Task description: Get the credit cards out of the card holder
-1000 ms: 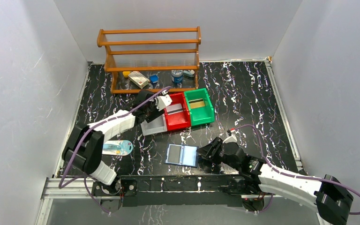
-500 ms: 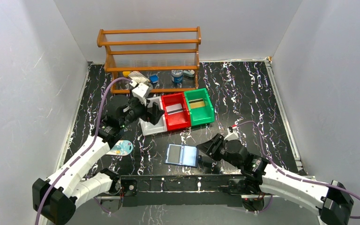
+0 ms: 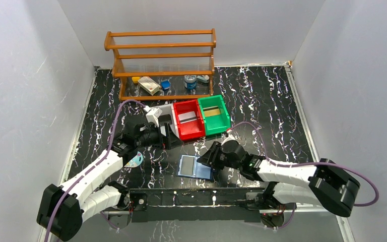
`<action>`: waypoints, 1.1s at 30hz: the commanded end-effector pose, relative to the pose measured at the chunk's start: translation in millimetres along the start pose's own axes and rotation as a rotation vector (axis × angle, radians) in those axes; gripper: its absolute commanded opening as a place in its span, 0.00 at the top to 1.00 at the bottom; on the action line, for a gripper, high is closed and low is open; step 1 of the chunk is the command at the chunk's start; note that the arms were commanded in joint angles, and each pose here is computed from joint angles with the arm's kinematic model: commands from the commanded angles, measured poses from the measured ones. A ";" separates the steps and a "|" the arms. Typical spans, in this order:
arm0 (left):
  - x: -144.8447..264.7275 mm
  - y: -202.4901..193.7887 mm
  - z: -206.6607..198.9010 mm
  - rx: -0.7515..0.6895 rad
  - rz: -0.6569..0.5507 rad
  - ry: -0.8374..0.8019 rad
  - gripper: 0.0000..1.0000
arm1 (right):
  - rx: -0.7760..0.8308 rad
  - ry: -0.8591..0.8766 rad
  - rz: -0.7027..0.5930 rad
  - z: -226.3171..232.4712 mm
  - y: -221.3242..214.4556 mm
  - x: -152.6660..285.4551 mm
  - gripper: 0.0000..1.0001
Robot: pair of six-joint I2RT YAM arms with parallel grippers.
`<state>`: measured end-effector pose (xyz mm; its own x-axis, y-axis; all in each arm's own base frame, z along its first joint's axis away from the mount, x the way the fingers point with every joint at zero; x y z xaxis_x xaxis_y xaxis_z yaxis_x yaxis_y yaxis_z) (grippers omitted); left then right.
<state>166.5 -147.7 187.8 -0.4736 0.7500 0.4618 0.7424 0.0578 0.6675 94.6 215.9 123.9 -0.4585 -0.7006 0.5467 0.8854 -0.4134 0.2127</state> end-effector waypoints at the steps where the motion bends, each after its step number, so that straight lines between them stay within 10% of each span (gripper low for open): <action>1: 0.2 -13.1 -3.4 0.097 0.110 -0.076 0.21 | 0.020 0.168 0.030 38.9 3.2 -9.3 0.55; 33: -36.9 -49.5 0.1 0.004 0.402 0.000 0.39 | -0.072 0.034 0.130 8.0 -11.5 -48.8 0.63</action>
<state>149.2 -176.9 136.9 -0.1495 0.7223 0.6752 0.8758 -0.2203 0.4295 107.3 254.1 97.4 -0.3467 -0.7321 0.5864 0.9263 -0.3657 0.0911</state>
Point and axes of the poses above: each gripper's point midway between its finger pads, its own x axis back along the fingers, its own z axis along the line the jaws close on, y = z × x, the point moved 10 cm from there along x, back along the fingers, and after that the axes turned 5 degrees about -x, right-handed, at the moved point
